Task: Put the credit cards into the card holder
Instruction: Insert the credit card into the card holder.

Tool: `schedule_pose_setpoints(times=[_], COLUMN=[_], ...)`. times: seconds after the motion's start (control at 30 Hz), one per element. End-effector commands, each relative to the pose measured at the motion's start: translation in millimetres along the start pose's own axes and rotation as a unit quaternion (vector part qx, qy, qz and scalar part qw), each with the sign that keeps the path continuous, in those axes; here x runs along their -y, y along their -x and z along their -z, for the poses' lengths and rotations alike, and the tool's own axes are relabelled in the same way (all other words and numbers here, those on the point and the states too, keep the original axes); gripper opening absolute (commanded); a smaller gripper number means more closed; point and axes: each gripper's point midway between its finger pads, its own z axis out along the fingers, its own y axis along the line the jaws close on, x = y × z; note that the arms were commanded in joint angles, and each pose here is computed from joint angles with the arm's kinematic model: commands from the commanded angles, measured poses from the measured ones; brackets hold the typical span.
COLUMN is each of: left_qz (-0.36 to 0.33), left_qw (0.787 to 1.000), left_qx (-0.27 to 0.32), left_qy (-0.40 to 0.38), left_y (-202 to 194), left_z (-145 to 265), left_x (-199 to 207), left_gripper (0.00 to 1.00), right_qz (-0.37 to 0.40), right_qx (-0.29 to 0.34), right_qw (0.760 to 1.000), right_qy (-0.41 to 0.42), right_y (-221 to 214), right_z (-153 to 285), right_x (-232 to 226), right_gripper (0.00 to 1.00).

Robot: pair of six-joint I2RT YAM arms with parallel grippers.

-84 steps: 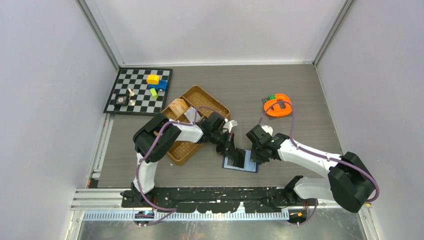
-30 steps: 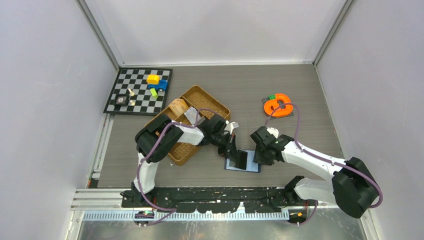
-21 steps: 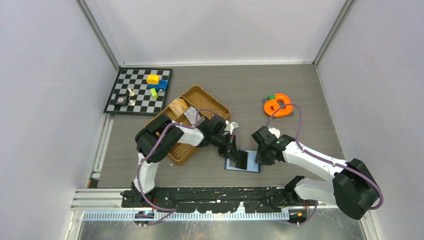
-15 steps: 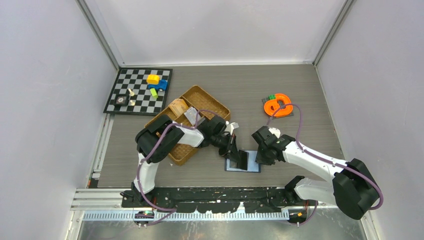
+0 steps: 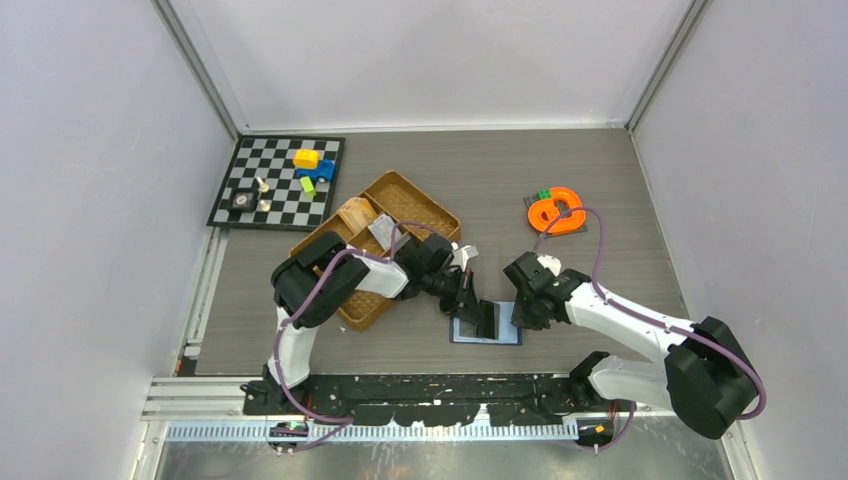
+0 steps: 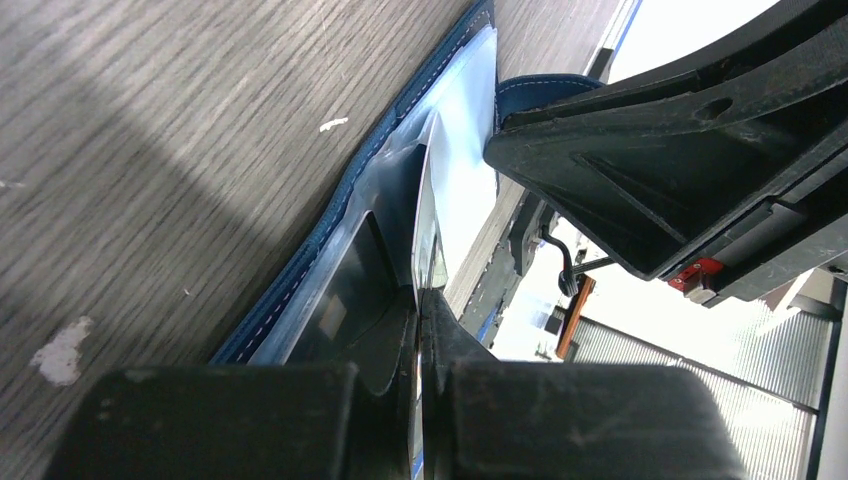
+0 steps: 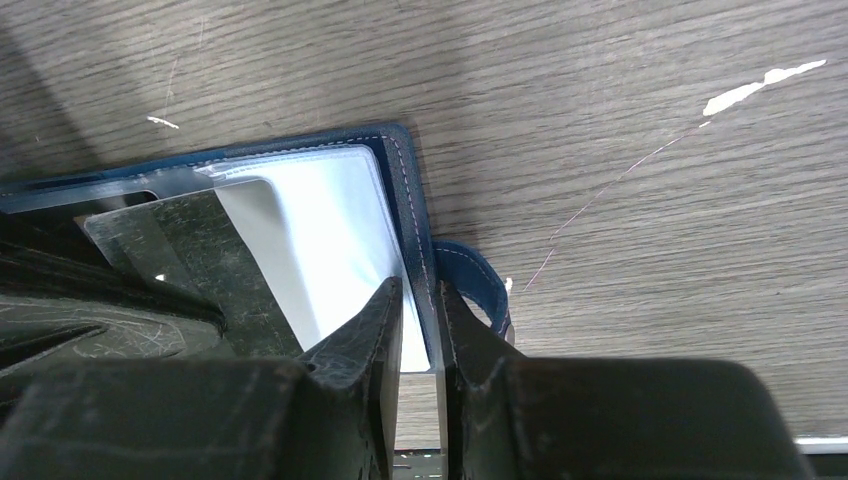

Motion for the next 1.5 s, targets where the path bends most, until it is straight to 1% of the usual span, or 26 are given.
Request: schedule_pose_setpoints(times=[0.0,0.3,0.53,0.67,0.77,0.93,1.03,1.2,1.47], left_qz=[-0.016,-0.004,-0.005,-0.006,-0.01,-0.031,-0.04,-0.049,-0.071], left_qw=[0.998,0.998,0.997,0.996,0.993,0.988,0.984,0.981,0.978], left_qx=[0.045,0.065,0.07,0.068,0.069,0.071,0.068,0.068,0.066], left_qy=[0.031,0.026,0.041,0.062,0.09,0.134,0.16,0.173,0.185], left_y=[10,11,9,6,7,10,9,10,9], left_z=[1,0,-2,-2,4,19,29,37,44], left_x=[-10,-10,-9,-11,-14,-12,-12,-6,7], left_gripper=[0.0,0.0,0.0,0.03,0.1,0.3,0.4,0.48,0.55], right_qz=[-0.015,-0.017,-0.023,-0.026,-0.028,-0.028,-0.028,-0.026,-0.026], right_qx=[-0.019,-0.02,-0.017,-0.017,-0.014,-0.011,-0.01,-0.011,-0.012], right_qw=[1.0,0.999,0.999,0.999,0.999,0.999,0.999,0.999,0.999], right_qy=[0.01,0.02,0.032,0.027,0.024,0.015,0.017,0.016,0.028], right_y=[-8,-7,-7,-8,-7,-5,-5,-4,-4], right_z=[-10,-7,-7,-8,-8,-8,-7,-7,-7], right_x=[-8,-12,-16,-13,-12,-9,-10,-11,-15], right_gripper=[0.07,0.05,0.04,0.03,0.03,0.03,0.03,0.02,0.02])
